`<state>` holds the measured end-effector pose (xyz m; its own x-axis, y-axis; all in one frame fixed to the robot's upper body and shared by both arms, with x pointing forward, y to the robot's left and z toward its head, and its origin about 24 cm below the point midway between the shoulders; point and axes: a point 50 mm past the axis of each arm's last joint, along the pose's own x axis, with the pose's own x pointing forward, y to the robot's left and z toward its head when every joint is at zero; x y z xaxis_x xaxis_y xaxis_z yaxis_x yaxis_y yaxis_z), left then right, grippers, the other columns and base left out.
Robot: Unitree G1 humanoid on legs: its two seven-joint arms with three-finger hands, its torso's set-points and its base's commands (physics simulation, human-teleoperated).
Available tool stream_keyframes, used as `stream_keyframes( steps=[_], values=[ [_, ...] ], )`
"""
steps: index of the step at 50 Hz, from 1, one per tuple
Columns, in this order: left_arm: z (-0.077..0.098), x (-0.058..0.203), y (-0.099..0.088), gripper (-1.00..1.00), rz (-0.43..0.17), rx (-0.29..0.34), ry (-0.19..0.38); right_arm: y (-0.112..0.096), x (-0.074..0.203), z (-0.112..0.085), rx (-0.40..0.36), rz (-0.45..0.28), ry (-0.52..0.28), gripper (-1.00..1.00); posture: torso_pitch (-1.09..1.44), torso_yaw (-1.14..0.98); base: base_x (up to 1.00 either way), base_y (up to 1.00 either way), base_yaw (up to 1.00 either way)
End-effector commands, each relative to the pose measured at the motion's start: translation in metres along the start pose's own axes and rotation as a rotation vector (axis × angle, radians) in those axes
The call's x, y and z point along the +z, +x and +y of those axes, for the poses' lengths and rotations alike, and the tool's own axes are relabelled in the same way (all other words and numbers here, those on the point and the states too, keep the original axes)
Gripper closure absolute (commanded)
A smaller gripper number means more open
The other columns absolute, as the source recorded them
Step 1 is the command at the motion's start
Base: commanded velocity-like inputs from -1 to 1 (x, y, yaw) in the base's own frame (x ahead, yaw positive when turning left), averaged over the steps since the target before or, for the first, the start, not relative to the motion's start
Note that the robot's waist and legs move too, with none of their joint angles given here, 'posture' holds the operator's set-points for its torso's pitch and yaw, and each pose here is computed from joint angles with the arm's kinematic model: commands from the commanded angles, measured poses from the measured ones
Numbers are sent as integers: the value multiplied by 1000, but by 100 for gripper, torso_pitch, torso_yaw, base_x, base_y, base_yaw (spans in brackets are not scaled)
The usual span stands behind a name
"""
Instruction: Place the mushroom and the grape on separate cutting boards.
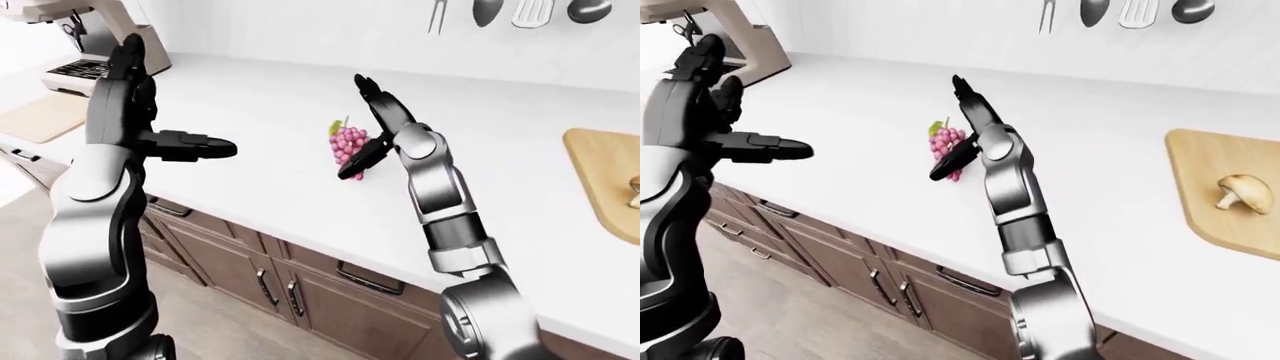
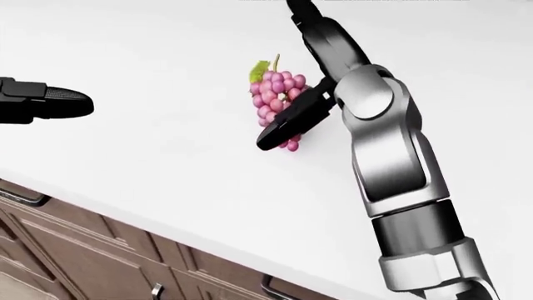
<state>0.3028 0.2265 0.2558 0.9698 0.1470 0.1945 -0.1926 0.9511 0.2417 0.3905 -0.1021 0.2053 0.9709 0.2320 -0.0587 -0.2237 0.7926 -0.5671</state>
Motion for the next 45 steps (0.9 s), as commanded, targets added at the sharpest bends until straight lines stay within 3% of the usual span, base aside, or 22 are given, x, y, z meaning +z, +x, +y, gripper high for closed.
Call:
stream_keyframes(
  steps=[1,16,23,30,35,42,44,45],
  values=[
    [4,16,-2,-100,-80,24,12,-2,19,-9,-43,-85,-19,-100,0,38,0,0,0],
    [7,14,-4,-100,-75,28,12,-1,11,-3,-33,-70,-19,-100,0,38,0,0,0],
    [5,13,-1,-100,-73,26,16,-31,6,9,-35,-60,-13,-100,0,38,0,0,0],
    [3,13,-1,-100,-74,27,17,-41,2,7,-50,-44,-40,-100,0,38,0,0,0],
    [4,14,-1,-100,-75,28,16,-32,-3,3,-70,-32,-82,-100,0,38,0,0,0],
    [6,17,-3,-100,-79,29,21,3,-3,-13,-93,-22,-168,-100,0,38,0,0,0],
    [7,18,-4,-100,-81,28,22,6,-3,-15,-95,-21,-192,-83,0,38,0,0,0],
    [7,18,-4,-100,-81,28,23,8,-3,-15,-95,-21,-196,-60,0,38,0,0,0]
  ],
)
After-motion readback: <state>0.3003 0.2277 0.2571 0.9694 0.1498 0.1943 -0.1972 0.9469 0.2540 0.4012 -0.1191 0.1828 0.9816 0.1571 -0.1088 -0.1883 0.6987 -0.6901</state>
